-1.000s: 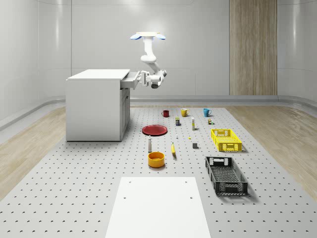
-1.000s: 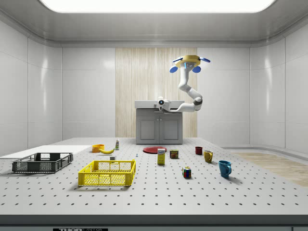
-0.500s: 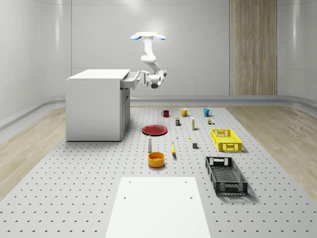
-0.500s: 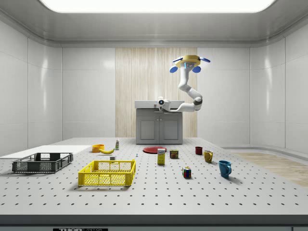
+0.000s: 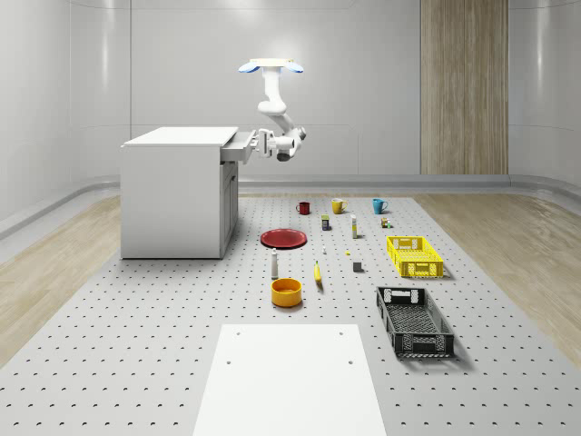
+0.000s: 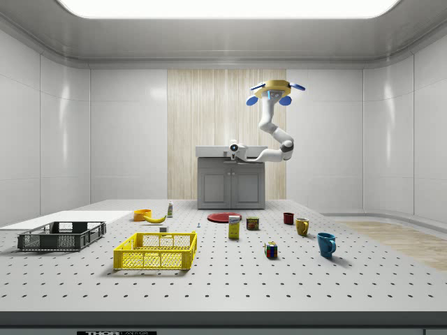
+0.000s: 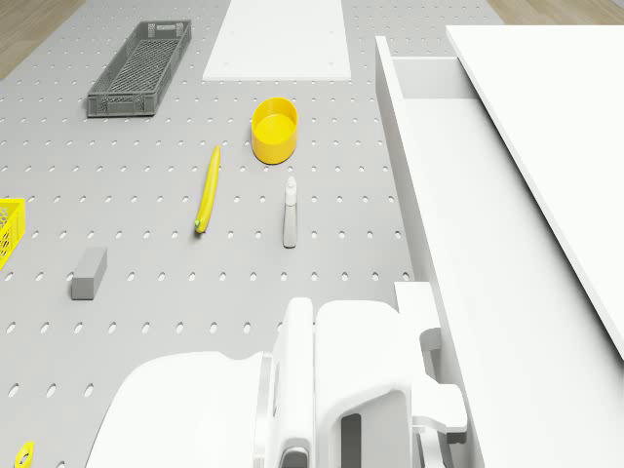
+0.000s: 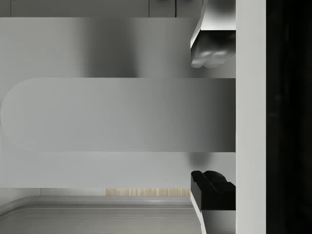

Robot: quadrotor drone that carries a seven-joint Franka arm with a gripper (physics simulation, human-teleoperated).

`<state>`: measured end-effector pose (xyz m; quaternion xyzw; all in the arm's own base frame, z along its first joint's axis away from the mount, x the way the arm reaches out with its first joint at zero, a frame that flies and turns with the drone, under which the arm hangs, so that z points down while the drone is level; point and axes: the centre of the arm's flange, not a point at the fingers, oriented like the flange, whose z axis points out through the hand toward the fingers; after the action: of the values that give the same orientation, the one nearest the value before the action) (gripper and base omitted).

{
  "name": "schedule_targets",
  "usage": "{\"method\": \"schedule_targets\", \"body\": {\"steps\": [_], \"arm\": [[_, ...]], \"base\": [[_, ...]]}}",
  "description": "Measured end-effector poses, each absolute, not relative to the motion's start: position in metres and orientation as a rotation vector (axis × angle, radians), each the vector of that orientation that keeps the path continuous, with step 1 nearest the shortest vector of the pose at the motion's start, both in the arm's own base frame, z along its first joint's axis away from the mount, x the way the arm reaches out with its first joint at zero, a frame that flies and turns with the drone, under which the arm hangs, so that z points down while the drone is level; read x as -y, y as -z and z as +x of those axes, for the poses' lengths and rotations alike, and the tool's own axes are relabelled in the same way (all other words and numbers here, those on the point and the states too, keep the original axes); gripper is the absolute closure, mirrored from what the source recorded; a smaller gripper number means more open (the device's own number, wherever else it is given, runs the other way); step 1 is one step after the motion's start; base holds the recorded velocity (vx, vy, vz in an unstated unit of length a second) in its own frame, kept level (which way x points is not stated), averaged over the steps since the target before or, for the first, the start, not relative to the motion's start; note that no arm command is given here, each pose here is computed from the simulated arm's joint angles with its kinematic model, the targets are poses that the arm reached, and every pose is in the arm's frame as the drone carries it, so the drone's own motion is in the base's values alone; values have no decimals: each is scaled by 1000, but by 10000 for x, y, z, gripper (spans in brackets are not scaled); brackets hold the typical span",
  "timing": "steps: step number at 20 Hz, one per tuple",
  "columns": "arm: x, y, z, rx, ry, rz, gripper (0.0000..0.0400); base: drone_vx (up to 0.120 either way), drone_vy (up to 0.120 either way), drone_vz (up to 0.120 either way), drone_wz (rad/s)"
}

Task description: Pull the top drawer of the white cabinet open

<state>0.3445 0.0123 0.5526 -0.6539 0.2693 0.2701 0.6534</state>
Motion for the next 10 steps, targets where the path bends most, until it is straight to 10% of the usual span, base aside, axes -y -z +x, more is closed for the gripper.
{"method": "schedule_targets", "body": {"steps": [5,10], "arm": [[-123,-5544,3445,-611,-613,-1484,89],[-123,-5550,3445,-611,-613,-1483,226]], "base": [[0,0,0,0],[0,0,0,0]]}}
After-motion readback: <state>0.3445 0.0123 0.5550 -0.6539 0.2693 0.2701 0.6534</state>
